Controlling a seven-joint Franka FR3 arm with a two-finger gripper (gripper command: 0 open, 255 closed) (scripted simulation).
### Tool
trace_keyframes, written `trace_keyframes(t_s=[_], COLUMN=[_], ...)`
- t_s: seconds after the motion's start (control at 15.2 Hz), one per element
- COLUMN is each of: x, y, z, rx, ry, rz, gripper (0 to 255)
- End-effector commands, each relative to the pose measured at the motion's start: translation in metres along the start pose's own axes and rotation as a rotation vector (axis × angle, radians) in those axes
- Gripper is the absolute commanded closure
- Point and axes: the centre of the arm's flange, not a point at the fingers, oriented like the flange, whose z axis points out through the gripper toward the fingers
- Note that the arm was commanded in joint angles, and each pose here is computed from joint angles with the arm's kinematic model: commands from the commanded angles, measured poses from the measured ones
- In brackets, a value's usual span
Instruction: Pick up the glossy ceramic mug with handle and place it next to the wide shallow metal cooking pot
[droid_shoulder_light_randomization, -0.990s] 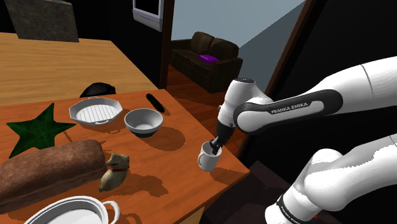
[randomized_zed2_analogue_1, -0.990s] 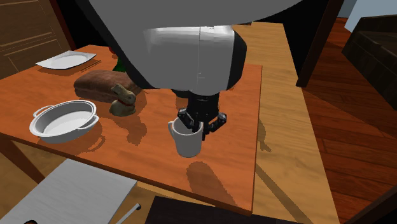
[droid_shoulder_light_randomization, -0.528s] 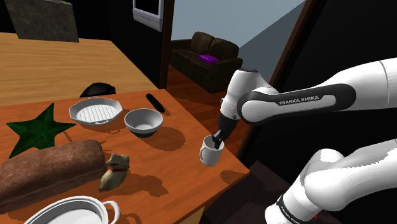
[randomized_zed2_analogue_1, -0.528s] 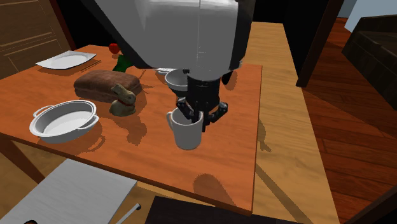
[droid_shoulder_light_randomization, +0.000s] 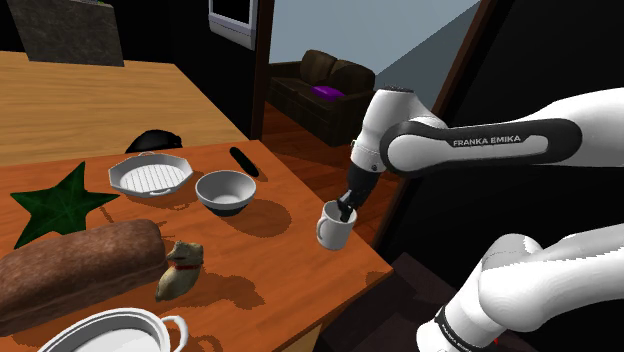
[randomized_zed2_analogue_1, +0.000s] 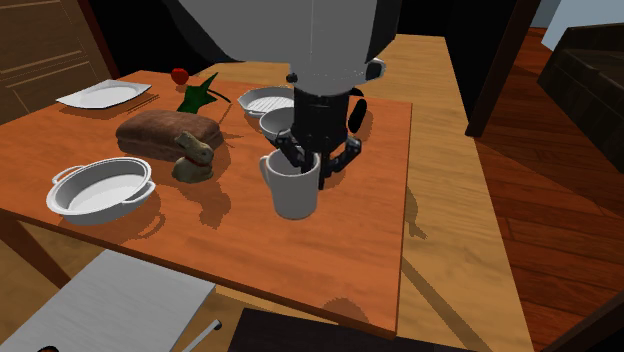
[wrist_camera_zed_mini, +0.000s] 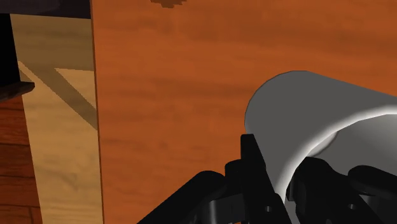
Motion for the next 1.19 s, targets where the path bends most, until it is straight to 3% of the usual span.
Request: trace_keyframes(t_s=[0.0, 0.53, 1.12], x=[0.000, 0.000, 0.020], y=[-0.001, -0.003, -0.120], z=[-0.011, -0.052, -0.047], rx=[0.000, 0.000, 0.000], ry=[0.000, 0.000, 0.000], rz=[0.000, 0.000, 0.000], gripper=[255, 255, 255])
